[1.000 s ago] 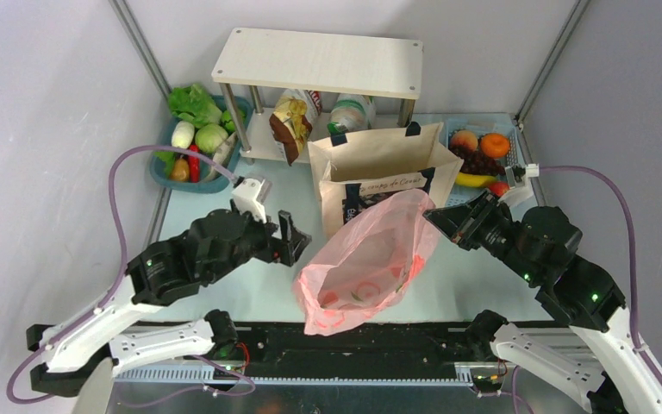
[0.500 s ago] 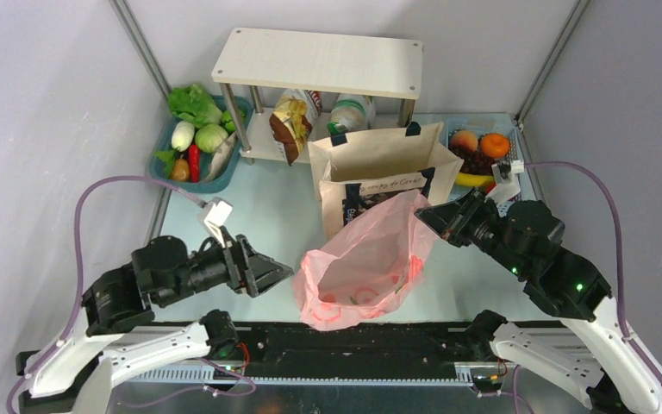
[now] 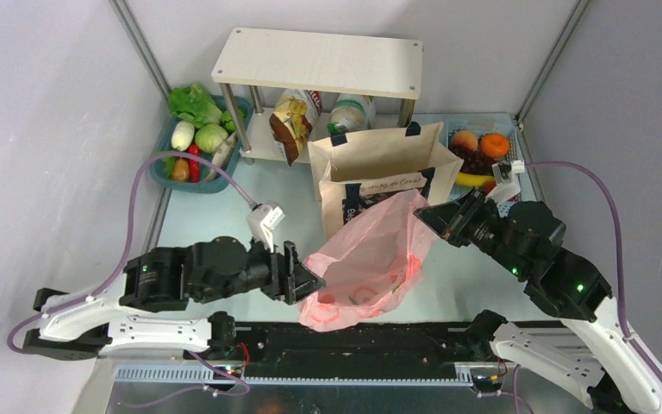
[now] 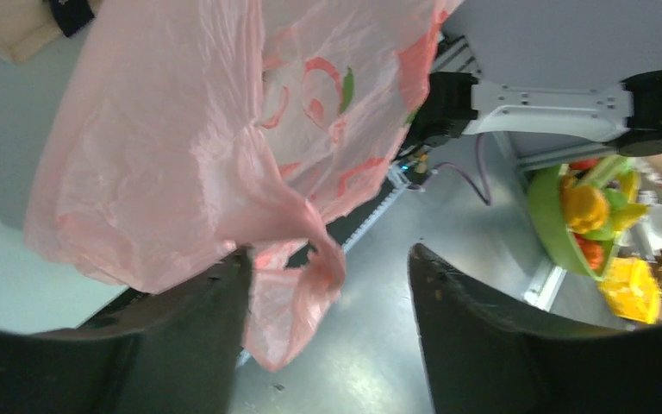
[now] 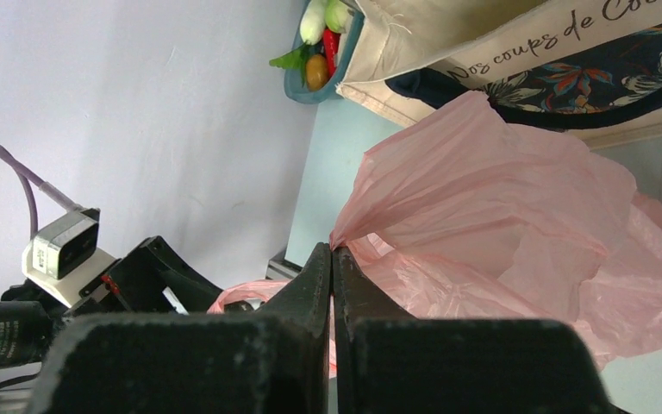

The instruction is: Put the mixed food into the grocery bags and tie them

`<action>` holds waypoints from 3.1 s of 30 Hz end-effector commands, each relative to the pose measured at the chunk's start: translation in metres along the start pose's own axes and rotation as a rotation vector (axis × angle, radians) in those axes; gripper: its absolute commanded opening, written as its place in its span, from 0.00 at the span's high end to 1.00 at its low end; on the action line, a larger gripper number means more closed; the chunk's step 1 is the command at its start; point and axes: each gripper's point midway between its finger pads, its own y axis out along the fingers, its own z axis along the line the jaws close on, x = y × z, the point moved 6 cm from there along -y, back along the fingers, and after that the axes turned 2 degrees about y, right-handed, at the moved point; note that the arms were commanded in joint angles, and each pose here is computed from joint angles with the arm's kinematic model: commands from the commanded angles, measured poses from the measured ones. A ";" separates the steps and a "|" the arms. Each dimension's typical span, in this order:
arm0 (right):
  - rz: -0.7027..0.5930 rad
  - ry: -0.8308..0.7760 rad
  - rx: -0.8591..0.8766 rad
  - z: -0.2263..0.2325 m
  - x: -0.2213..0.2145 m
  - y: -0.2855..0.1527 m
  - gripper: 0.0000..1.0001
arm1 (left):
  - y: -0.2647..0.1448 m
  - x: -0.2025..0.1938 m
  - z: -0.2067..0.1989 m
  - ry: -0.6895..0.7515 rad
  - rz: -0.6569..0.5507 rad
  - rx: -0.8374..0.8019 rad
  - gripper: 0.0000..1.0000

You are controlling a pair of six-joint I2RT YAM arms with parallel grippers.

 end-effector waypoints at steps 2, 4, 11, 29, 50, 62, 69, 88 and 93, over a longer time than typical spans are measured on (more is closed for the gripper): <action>-0.051 0.014 0.021 0.004 0.007 -0.008 1.00 | 0.016 0.010 0.004 0.012 -0.085 0.115 0.40; -0.056 0.014 0.015 0.002 0.008 -0.010 1.00 | 0.021 0.014 0.012 0.034 -0.131 0.182 0.50; -0.094 -0.012 -0.046 -0.012 0.010 -0.023 1.00 | 0.020 0.034 0.022 0.101 -0.223 0.279 0.98; -0.064 -0.197 -0.192 -0.043 0.006 -0.029 0.88 | 0.023 0.077 0.071 0.079 -0.274 0.221 1.00; -0.333 -0.289 -0.280 -0.025 0.083 -0.032 0.02 | 0.000 0.105 0.131 0.117 -0.409 0.482 1.00; -0.213 -0.295 -0.330 -0.032 0.089 0.012 0.01 | -0.009 0.106 0.138 0.187 -0.433 0.532 1.00; -0.364 -0.143 -0.490 -0.078 0.131 0.010 0.01 | -0.008 0.096 0.140 0.197 -0.516 0.490 1.00; -0.326 0.267 -0.838 -0.272 0.228 0.103 0.01 | 0.001 0.094 0.146 0.366 -0.587 0.439 1.00; -0.326 0.376 -0.791 -0.302 0.242 0.143 0.01 | -0.001 0.093 0.148 0.390 -0.592 0.457 1.00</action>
